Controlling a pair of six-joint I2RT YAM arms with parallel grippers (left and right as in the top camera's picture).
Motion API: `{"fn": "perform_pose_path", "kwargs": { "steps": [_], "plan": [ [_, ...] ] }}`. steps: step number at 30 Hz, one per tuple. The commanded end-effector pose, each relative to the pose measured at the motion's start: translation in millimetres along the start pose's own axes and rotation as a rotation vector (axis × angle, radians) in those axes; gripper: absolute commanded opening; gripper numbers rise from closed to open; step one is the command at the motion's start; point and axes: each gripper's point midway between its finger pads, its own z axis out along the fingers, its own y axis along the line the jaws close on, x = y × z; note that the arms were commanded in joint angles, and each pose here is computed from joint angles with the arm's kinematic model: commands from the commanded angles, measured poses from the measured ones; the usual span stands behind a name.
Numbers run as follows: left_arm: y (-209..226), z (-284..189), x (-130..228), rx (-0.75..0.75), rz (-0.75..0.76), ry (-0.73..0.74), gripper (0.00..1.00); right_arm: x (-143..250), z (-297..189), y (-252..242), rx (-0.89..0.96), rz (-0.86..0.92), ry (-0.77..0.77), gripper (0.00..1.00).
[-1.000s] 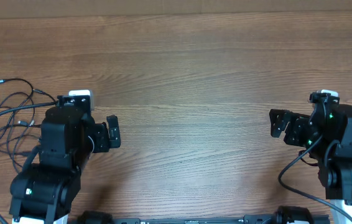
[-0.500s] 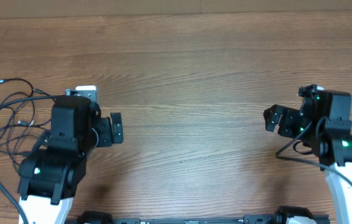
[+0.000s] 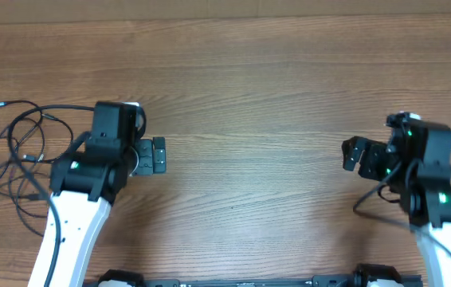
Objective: Untangle cables
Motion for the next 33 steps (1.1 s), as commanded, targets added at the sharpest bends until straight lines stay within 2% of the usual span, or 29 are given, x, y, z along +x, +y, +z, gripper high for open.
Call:
{"fn": "perform_pose_path", "kwargs": {
  "steps": [1,10,24,33],
  "plan": [
    [0,19,6,-0.023,-0.002,0.07,1.0,-8,-16,-3,0.009,-0.025,-0.158,1.0],
    [-4,68,26,-0.06,0.029,0.258,0.99,-26,-39,18,-0.155,-0.1,-0.658,1.0],
    [-6,114,56,-0.098,0.061,0.455,1.0,-11,-46,30,-0.249,-0.158,-0.904,1.0],
    [-6,127,65,-0.108,0.069,0.505,1.0,-1,-56,28,-0.277,-0.175,-1.061,1.0]
  ]
}}
